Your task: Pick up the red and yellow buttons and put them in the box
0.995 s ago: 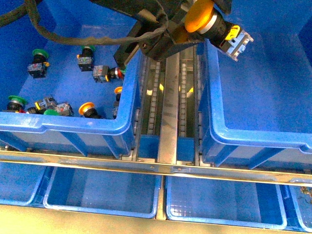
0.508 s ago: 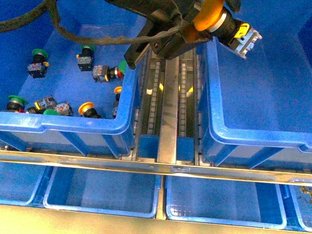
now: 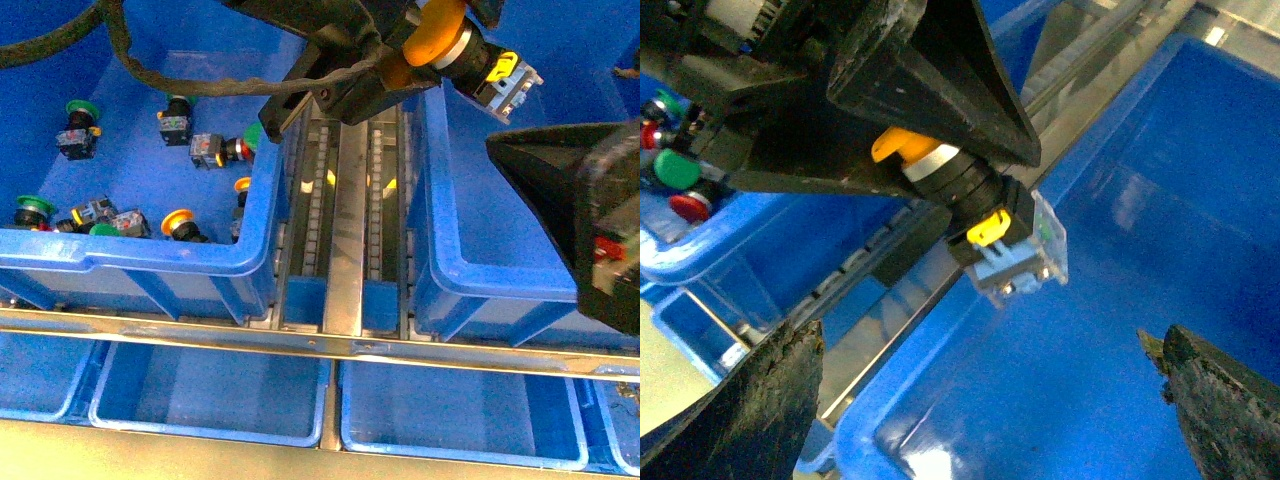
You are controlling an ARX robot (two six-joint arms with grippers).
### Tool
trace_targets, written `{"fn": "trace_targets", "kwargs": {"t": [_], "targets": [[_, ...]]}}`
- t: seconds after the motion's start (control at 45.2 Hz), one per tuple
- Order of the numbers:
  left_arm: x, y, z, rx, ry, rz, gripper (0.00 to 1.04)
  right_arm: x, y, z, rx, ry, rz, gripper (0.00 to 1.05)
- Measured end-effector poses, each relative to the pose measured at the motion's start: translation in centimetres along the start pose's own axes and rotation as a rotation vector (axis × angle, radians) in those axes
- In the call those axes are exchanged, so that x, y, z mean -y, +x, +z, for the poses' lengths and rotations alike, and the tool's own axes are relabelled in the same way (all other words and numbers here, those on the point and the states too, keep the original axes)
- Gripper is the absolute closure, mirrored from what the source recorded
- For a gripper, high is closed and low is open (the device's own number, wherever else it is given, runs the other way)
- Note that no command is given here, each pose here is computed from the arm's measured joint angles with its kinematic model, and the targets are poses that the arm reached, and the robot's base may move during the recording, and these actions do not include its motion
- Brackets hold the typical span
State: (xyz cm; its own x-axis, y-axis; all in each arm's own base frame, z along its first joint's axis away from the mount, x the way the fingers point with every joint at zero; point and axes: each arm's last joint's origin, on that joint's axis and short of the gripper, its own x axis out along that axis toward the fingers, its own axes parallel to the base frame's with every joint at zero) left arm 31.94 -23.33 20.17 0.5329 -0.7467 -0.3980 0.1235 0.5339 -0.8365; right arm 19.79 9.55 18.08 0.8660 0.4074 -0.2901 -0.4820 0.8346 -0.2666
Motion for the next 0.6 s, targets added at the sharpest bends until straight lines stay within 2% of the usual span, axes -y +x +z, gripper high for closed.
{"fn": "trace_targets", "kwargs": {"t": [0.243,0.597], "targets": [[0.0,0.0,0.0,-0.003,0.009,0.004,0.72,0.4,4.1,0.5,0.024,-0.160,-0.062,0.06],[-0.1,0.0,0.1,-0.003,0.011,0.008,0.72,0.4,6.2,1.0,0.043,-0.261,-0.049,0.06]]}}
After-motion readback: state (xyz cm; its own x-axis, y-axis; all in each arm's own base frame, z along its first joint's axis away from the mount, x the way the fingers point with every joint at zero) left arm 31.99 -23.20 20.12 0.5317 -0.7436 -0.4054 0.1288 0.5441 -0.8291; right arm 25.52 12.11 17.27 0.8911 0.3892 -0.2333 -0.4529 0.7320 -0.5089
